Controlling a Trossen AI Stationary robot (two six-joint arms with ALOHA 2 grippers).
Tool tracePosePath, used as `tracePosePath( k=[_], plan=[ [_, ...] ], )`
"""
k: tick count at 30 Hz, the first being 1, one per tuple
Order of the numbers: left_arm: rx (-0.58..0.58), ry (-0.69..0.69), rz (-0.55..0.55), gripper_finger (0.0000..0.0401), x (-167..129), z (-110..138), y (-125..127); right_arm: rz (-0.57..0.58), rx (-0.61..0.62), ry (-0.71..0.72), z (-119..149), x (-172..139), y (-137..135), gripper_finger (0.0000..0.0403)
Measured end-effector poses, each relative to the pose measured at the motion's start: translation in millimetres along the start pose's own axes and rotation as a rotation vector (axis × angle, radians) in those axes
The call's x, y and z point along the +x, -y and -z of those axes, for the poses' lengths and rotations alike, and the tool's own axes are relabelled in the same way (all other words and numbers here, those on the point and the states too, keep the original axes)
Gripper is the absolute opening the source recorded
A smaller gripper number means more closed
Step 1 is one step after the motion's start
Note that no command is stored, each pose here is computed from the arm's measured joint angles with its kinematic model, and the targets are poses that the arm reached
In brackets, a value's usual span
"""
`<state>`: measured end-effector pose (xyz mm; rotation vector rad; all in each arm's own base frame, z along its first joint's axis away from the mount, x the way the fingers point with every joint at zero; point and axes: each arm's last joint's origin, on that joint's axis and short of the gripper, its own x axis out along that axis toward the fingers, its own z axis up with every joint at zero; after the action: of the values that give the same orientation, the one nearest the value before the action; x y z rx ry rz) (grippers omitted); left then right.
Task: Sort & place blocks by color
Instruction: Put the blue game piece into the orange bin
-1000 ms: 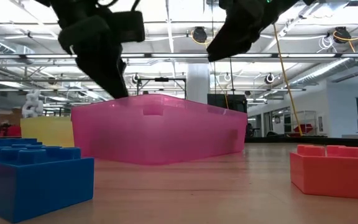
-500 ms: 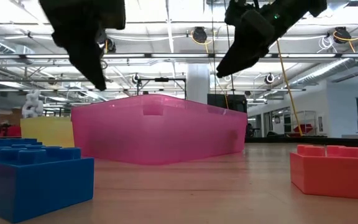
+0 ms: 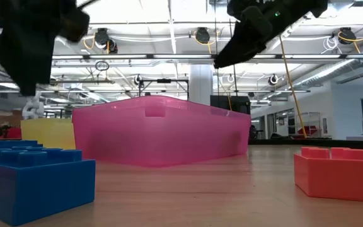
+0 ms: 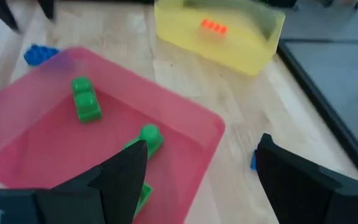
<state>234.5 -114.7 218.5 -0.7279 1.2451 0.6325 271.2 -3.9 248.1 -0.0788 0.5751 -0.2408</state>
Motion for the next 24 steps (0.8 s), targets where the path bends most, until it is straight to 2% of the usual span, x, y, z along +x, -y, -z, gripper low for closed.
tracePosePath(
  k=[5,11,17,24],
  plan=[
    [-0.081,-0.044,-0.072,0.0250,23,3,7,-0.001,-0.024,0.026,-3,-5,1,0.0281],
    [-0.121,-0.123,-0.137,0.0250,49,8,14,0.001,-0.043,0.068,-9,-16,4,0.0281],
    [-0.112,-0.125,-0.180,0.0250,66,9,17,0.002,-0.042,0.089,-11,-22,6,0.0281],
    [-0.030,-0.145,-0.212,0.0247,78,10,19,0.001,-0.035,0.067,-9,-22,6,0.0281]
  ],
)
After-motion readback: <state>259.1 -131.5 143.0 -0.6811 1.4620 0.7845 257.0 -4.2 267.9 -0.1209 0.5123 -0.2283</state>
